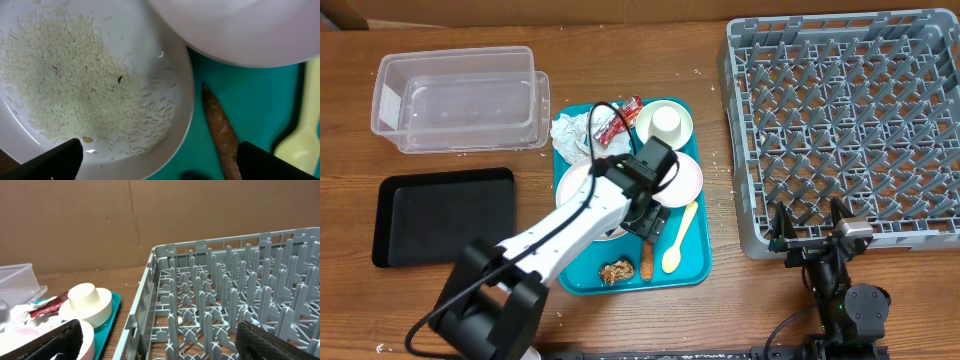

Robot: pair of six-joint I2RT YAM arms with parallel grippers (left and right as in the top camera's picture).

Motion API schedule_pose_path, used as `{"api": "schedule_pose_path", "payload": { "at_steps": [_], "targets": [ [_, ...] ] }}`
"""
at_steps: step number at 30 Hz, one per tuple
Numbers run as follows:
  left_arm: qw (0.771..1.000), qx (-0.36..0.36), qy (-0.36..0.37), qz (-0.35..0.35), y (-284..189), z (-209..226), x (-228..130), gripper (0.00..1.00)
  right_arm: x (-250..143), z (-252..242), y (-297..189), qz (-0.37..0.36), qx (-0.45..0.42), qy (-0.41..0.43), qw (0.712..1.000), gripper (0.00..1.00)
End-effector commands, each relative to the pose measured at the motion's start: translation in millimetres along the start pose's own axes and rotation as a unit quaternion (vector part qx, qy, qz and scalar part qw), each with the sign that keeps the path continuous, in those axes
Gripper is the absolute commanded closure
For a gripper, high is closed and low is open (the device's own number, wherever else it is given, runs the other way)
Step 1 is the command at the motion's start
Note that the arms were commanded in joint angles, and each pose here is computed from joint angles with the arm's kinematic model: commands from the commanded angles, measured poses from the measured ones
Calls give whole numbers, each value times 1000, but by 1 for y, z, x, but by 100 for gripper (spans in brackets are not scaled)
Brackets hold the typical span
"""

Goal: Sort waste into correct bins and load items into the dishwasher
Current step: 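Reach the left gripper to the rim of the white rice plate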

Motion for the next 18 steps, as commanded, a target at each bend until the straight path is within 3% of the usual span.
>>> {"api": "schedule_pose_path", "payload": {
  "at_steps": [1, 7, 18],
  "targets": [
    [999, 52, -13, 1, 9, 10, 7, 1, -2, -1, 0, -2, -3, -2, 1000, 0],
    [999, 44, -20, 24, 23, 11, 5, 19, -2, -1, 0, -2, -3, -2, 1000, 0],
    [998, 33, 2, 51, 38, 2, -1, 29, -2, -1, 0, -2, -3, -2, 1000, 0]
  ]
}}
Point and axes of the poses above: each gripper's point midway between its finger pads, its own y axis out along the fingers, its own z axis along the line the jaws close on, x = y × z, the point moved 5 cm from there along -y, back along the fingers, and after that the axes turned 4 degrees about y, right-handed, at the moved point
